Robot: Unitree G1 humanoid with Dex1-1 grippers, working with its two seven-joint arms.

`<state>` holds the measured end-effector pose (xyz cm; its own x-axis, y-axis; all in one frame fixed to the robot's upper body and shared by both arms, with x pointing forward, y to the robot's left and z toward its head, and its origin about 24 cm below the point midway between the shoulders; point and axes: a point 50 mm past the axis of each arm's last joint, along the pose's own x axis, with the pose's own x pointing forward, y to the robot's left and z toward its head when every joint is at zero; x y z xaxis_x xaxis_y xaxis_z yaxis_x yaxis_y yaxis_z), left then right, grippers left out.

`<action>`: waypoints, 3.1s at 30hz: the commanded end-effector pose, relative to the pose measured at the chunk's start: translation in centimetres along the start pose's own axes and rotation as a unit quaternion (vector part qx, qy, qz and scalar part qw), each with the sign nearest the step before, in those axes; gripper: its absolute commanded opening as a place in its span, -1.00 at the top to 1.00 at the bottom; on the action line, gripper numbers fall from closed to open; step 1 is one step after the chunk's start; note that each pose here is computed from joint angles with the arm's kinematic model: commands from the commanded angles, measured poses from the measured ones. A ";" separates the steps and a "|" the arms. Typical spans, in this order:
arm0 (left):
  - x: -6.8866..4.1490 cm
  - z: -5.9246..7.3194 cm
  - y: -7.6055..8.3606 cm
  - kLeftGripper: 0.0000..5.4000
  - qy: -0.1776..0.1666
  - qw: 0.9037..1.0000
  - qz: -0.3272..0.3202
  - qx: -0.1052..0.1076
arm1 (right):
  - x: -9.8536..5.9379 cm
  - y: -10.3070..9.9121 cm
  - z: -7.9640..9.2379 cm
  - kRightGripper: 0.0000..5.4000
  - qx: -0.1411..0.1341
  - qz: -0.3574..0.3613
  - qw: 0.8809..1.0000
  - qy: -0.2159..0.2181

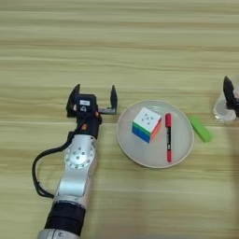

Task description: Move the objects on the table

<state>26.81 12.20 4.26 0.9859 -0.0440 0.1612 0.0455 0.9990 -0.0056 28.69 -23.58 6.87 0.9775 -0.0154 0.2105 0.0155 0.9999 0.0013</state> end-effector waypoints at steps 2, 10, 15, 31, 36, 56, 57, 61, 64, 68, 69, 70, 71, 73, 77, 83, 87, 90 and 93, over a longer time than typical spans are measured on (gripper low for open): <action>0.3 0.1 -0.6 -1.00 -0.004 1.000 -0.004 0.002 | -0.2 0.3 1.7 -0.15 0.001 0.011 1.000 -0.021; 0.3 0.2 -0.7 -1.00 -0.007 1.000 -0.007 0.003 | -0.2 0.6 3.3 -0.14 -0.001 0.019 0.999 -0.032; 0.3 1.0 -2.0 -1.00 -0.030 0.998 -0.060 -0.012 | 0.2 1.4 5.7 -0.14 -0.004 0.037 0.997 -0.068; -1.6 2.3 -6.3 -1.00 -0.060 0.967 -0.247 -0.015 | 1.0 6.5 9.3 -0.13 0.042 0.146 0.986 -0.073; -1.7 2.1 -6.6 -1.00 -0.054 0.965 -0.255 -0.015 | 1.2 8.5 10.3 -0.13 0.047 0.189 0.978 -0.070; -1.9 1.8 -7.1 -1.00 -0.050 0.960 -0.275 -0.008 | -0.1 14.6 10.0 -0.13 0.063 0.307 0.949 -0.038; -2.0 1.8 -7.1 -1.00 -0.050 0.959 -0.277 -0.008 | -0.1 14.8 9.9 -0.13 0.065 0.310 0.948 -0.036; -2.1 1.7 -7.3 -1.00 -0.050 0.957 -0.284 -0.008 | -0.1 15.6 9.5 -0.13 0.070 0.321 0.944 -0.029; -2.3 1.8 -7.5 -1.00 -0.053 0.955 -0.293 -0.009 | -0.3 16.1 9.0 -0.13 0.073 0.329 0.941 -0.021; -2.3 1.8 -7.5 -1.00 -0.054 0.955 -0.293 -0.009 | -0.5 16.6 8.2 -0.13 0.076 0.338 0.938 -0.007; -2.2 1.8 -7.4 -1.00 -0.054 0.955 -0.291 -0.009 | -0.6 16.7 8.1 -0.13 0.077 0.339 0.938 -0.004; -2.2 1.8 -7.4 -1.00 -0.054 0.955 -0.290 -0.010 | -0.6 16.7 8.0 -0.13 0.077 0.340 0.937 -0.003; -2.2 1.8 -7.3 -1.00 -0.054 0.956 -0.289 -0.009 | -0.6 16.8 7.9 -0.13 0.078 0.342 0.937 -0.001; -2.1 1.8 -7.2 -1.00 -0.054 0.957 -0.285 -0.009 | -0.8 16.9 7.8 -0.13 0.080 0.345 0.935 0.001; -2.0 1.8 -7.0 -1.00 -0.054 0.959 -0.279 -0.009 | -1.2 17.0 8.0 -0.13 0.083 0.353 0.932 0.002; -1.8 1.6 -6.7 -1.00 -0.050 0.962 -0.270 -0.009 | -1.9 17.3 8.1 -0.13 0.088 0.366 0.927 0.002; -1.7 1.5 -6.6 -1.00 -0.048 0.963 -0.267 -0.008 | -2.2 17.5 8.3 -0.13 0.091 0.372 0.924 0.002; -1.7 1.4 -6.5 -1.00 -0.046 0.963 -0.264 -0.007 | -2.4 17.6 8.4 -0.13 0.093 0.377 0.922 0.001; -1.6 1.3 -6.4 -1.00 -0.045 0.964 -0.261 -0.007 | -2.6 17.7 8.4 -0.13 0.095 0.380 0.920 0.002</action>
<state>24.49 5.90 5.25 0.8117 -0.5389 0.2254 0.5364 0.8404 0.0776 24.98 -6.07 13.73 0.7102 0.6814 0.1771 -0.6953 0.7183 0.0243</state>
